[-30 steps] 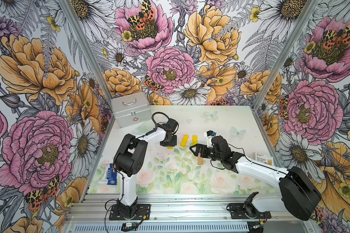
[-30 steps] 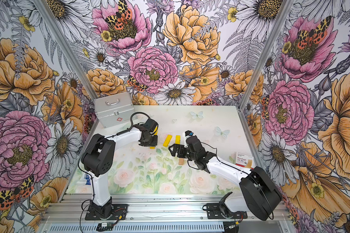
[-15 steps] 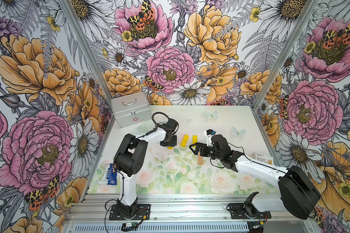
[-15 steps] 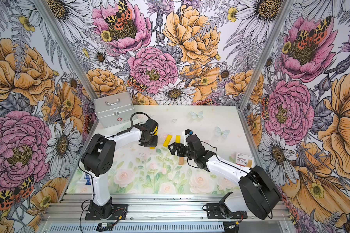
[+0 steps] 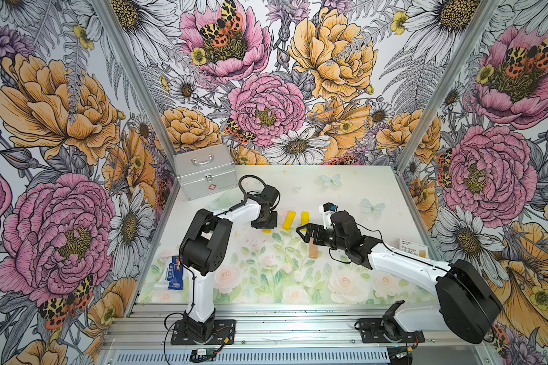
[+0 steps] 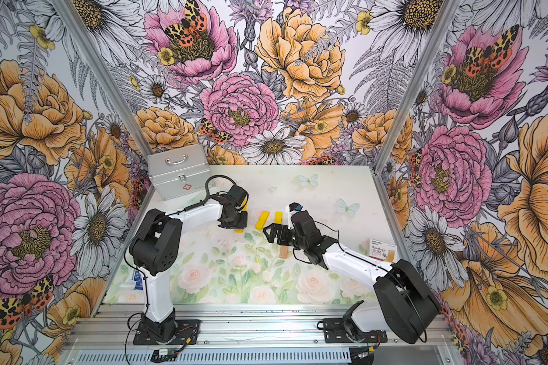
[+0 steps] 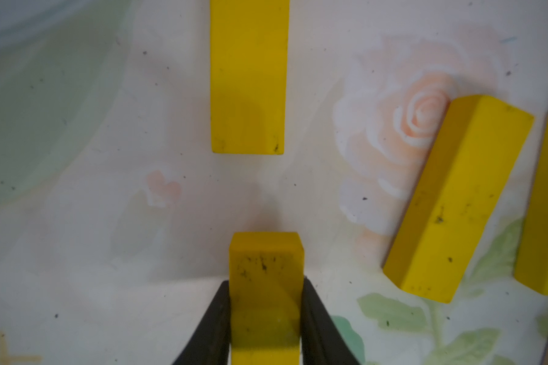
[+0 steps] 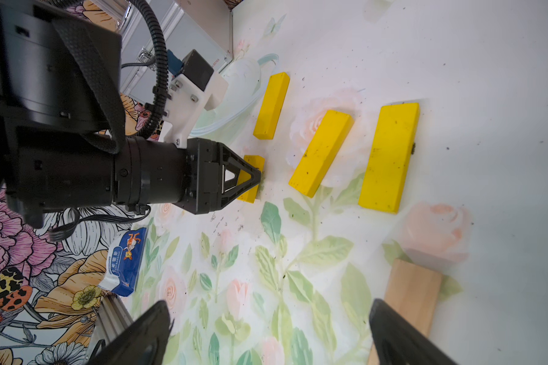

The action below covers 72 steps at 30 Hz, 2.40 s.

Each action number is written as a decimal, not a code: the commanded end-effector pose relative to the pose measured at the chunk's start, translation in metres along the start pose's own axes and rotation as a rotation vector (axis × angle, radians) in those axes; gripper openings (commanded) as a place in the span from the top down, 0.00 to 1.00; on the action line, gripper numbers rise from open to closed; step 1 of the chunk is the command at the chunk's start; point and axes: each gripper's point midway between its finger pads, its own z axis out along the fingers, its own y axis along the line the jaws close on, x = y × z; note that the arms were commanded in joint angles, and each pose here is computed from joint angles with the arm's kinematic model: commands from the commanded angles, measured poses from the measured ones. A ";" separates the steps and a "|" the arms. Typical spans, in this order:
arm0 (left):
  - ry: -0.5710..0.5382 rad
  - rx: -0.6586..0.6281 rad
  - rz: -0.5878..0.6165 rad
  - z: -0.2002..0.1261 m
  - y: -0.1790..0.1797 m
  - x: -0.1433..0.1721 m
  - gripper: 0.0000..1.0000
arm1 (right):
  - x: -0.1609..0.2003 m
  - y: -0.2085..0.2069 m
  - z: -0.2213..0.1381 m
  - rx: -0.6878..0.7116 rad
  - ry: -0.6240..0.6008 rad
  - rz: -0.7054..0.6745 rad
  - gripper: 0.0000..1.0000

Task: Assemble the letter k with building blocks
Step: Assemble the building block at the center of the board.

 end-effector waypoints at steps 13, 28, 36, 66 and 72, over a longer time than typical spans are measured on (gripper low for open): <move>-0.012 -0.034 -0.010 0.012 0.009 -0.018 0.82 | -0.015 0.009 -0.002 -0.029 -0.035 -0.024 0.00; -0.005 -0.026 -0.010 0.019 0.008 -0.025 0.80 | -0.017 0.009 -0.001 -0.030 -0.034 -0.022 0.01; 0.002 -0.031 -0.007 0.023 0.010 -0.024 0.78 | -0.015 0.006 -0.001 -0.026 -0.031 -0.021 0.00; 0.037 -0.053 0.025 0.031 0.019 -0.024 0.74 | -0.014 0.002 -0.003 -0.015 -0.037 -0.015 0.01; 0.042 -0.048 0.030 0.032 0.016 -0.024 0.73 | -0.013 0.002 -0.003 -0.014 -0.036 -0.014 0.01</move>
